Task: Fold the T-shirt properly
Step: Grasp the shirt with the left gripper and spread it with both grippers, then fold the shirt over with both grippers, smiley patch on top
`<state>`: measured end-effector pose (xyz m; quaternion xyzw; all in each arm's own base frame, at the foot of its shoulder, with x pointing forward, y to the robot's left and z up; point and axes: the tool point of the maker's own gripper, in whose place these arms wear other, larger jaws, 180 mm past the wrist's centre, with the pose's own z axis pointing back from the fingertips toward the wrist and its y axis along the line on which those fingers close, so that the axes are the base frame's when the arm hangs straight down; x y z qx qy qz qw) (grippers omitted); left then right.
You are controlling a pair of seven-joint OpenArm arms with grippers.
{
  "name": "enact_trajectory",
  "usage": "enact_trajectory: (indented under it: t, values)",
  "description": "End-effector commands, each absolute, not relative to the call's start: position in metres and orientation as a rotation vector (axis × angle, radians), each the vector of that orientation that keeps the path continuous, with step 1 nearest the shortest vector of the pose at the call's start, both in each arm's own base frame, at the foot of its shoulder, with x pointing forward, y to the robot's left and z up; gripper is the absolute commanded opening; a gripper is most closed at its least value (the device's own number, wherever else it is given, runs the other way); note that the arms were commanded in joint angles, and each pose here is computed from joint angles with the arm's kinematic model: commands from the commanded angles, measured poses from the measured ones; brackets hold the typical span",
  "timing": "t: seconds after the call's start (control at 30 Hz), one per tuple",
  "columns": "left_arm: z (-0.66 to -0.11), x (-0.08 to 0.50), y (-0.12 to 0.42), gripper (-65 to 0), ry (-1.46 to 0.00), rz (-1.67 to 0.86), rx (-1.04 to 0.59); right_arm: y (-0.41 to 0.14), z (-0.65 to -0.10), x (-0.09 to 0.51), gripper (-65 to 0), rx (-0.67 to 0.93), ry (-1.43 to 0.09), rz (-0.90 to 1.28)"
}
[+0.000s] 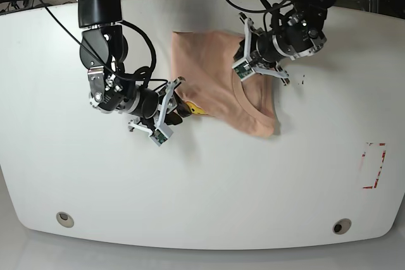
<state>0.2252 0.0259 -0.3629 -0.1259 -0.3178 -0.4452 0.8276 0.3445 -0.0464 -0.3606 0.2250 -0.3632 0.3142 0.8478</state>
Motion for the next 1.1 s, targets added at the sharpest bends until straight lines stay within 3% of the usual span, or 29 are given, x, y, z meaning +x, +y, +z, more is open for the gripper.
enact_trajectory:
  t: [0.0, 0.43, 0.63, 0.8, 1.07]
  values:
    - [-0.358, 0.226, 0.020, -60.1, -0.704, -0.952, -0.259, -0.044, -0.345, 0.358, -47.9, 0.496, -0.829, 0.662]
    - [-0.386, 0.216, 0.036, -60.1, -0.604, -0.948, -0.191, 0.001, -0.356, 0.332, -48.0, 0.563, -0.783, 0.756]
    - [-0.387, 0.220, 0.055, -60.1, -0.593, -0.926, -0.151, -0.015, -0.380, 0.345, -48.2, 0.508, -0.763, 0.731]
    - [-0.403, 0.216, 0.077, -60.1, -0.527, -0.944, -0.116, -0.055, -0.376, 0.368, -48.0, 0.445, -0.792, 0.662]
    - [-0.393, 0.223, 0.090, -60.1, -0.546, -0.969, -0.072, -0.085, -0.359, 0.376, -47.9, 0.385, -0.835, 0.656]
